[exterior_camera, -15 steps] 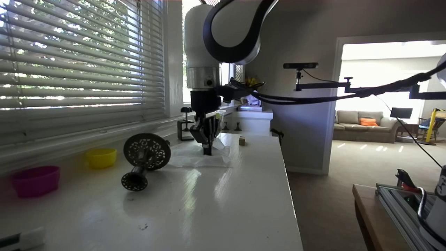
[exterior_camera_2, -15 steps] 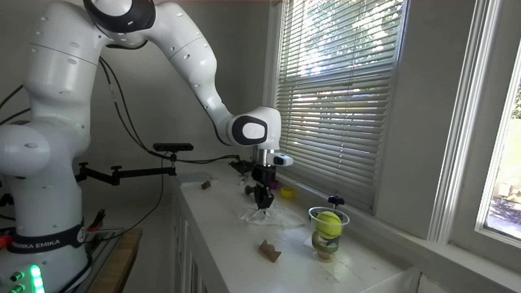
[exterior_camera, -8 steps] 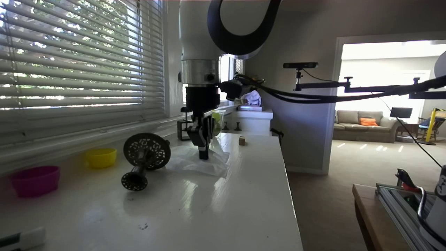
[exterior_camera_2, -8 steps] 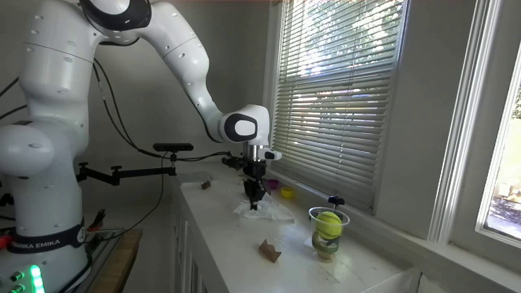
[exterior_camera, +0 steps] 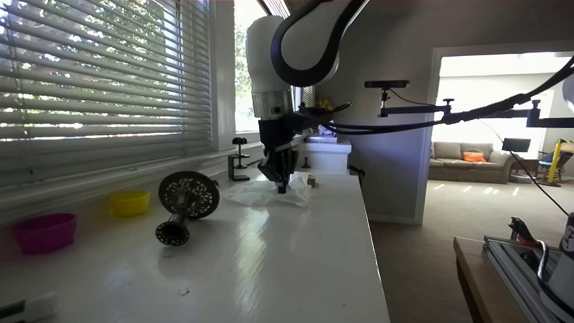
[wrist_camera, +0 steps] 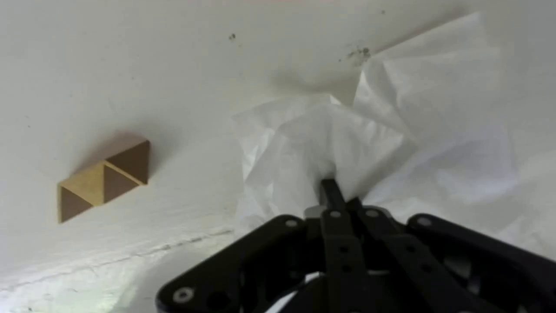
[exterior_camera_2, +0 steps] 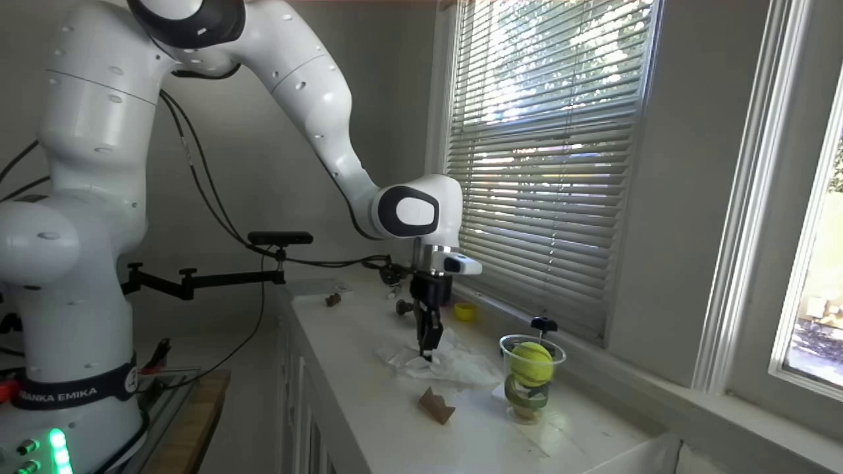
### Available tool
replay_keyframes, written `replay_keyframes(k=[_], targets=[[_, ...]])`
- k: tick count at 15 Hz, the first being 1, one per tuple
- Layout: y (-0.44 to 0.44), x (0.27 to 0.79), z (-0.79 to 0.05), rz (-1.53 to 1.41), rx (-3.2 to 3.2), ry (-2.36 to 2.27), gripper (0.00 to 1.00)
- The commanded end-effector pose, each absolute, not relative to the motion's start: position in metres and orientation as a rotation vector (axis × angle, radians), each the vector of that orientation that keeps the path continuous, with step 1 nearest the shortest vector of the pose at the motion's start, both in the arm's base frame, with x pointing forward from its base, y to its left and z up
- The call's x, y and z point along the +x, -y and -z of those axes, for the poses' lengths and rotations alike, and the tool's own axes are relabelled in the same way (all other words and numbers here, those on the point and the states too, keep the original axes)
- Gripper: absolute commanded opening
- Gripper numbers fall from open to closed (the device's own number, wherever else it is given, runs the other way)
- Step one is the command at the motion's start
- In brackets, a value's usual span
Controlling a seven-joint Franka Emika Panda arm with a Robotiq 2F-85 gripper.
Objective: Use the towel to wipe the counter
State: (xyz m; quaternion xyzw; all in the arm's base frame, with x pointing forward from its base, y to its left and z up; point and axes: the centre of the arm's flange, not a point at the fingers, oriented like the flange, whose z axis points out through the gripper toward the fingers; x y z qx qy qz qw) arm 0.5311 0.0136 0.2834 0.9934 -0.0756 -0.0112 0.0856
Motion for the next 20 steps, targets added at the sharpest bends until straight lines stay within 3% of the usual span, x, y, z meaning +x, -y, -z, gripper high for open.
replay_keyframes(k=[1, 16, 20], targets=[[-0.002, 0.544, -0.277, 0.132, 2.888, 0.454, 0.0], [-0.069, 0.519, -0.314, -0.127, 2.966, -0.646, 0.0], [-0.062, 0.53, -0.307, -0.035, 2.951, -0.448, 0.0]])
